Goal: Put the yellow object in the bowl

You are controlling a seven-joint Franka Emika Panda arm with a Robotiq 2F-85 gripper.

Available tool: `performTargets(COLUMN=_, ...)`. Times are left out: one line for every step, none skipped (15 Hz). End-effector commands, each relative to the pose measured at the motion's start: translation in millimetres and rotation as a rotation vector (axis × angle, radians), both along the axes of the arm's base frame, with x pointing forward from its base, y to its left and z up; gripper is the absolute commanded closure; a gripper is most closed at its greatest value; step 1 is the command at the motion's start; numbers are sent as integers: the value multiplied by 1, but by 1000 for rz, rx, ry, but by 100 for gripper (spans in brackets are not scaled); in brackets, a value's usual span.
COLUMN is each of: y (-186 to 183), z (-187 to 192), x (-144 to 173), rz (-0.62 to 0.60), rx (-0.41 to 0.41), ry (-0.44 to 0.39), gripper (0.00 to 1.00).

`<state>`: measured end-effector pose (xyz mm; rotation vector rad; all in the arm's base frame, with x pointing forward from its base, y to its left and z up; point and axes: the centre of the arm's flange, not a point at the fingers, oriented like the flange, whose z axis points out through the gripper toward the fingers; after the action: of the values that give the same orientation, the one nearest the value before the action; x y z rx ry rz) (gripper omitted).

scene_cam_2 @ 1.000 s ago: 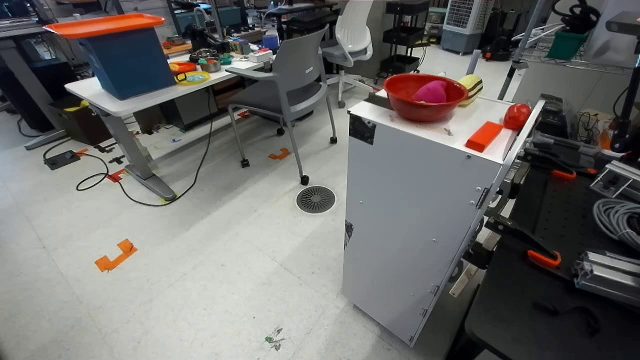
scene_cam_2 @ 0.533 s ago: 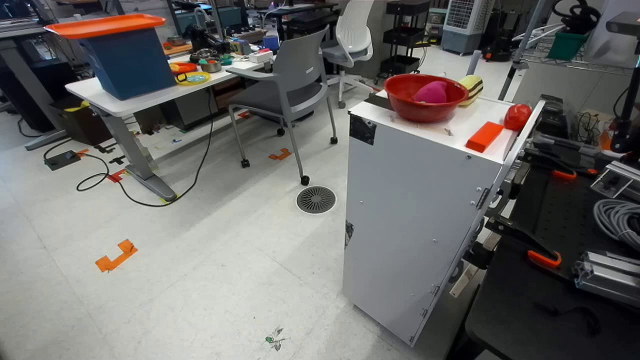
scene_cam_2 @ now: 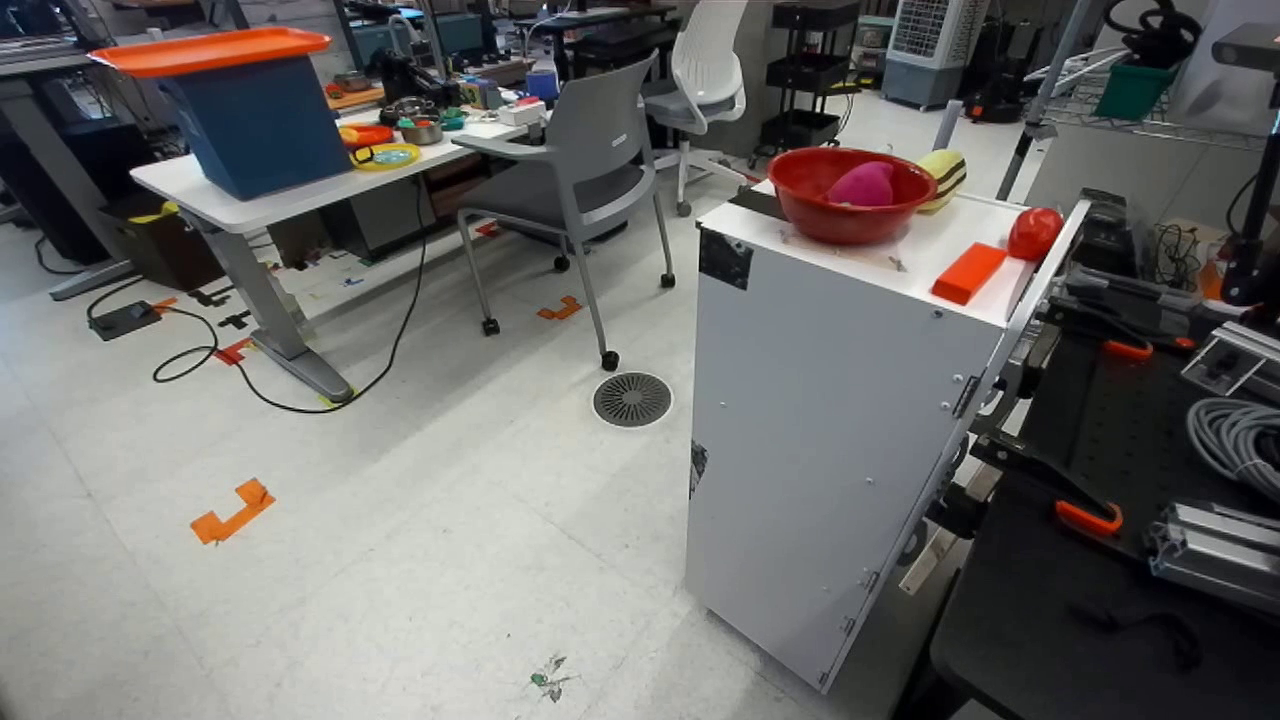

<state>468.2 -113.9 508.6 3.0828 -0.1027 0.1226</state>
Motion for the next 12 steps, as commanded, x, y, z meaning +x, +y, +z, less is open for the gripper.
performTargets(y=-8, z=-3, x=-32, rz=49, rx=131, ry=-78, gripper=0)
performTargets(y=-9, z=-5, x=-36, rz=44, rx=173, ry=-80, gripper=0)
performTargets(y=-12, z=-5, x=-41, rz=36, rx=216, ry=-75, gripper=0)
performTargets(y=-9, z=-6, x=-24, rz=16, rx=149, ry=-50, gripper=0)
performTargets(y=-12, z=-7, x=-29, rz=15, rx=173, ry=-57, gripper=0)
performTargets(y=-14, z=-8, x=-32, rz=14, rx=184, ry=-60, gripper=0)
performTargets(y=-15, z=-8, x=-34, rz=13, rx=186, ry=-61, gripper=0)
performTargets(y=-24, z=-10, x=-37, rz=-32, rx=192, ry=-59, gripper=0)
performTargets(y=-32, z=-12, x=-39, rz=-82, rx=194, ry=-44, gripper=0)
performTargets(y=-43, z=-16, x=-41, rz=-127, rx=195, ry=-36, gripper=0)
performTargets(y=-56, z=-22, x=-41, rz=-179, rx=194, ry=-19, gripper=0)
performTargets(y=-69, z=-29, x=-40, rz=-225, rx=190, ry=-1, gripper=0)
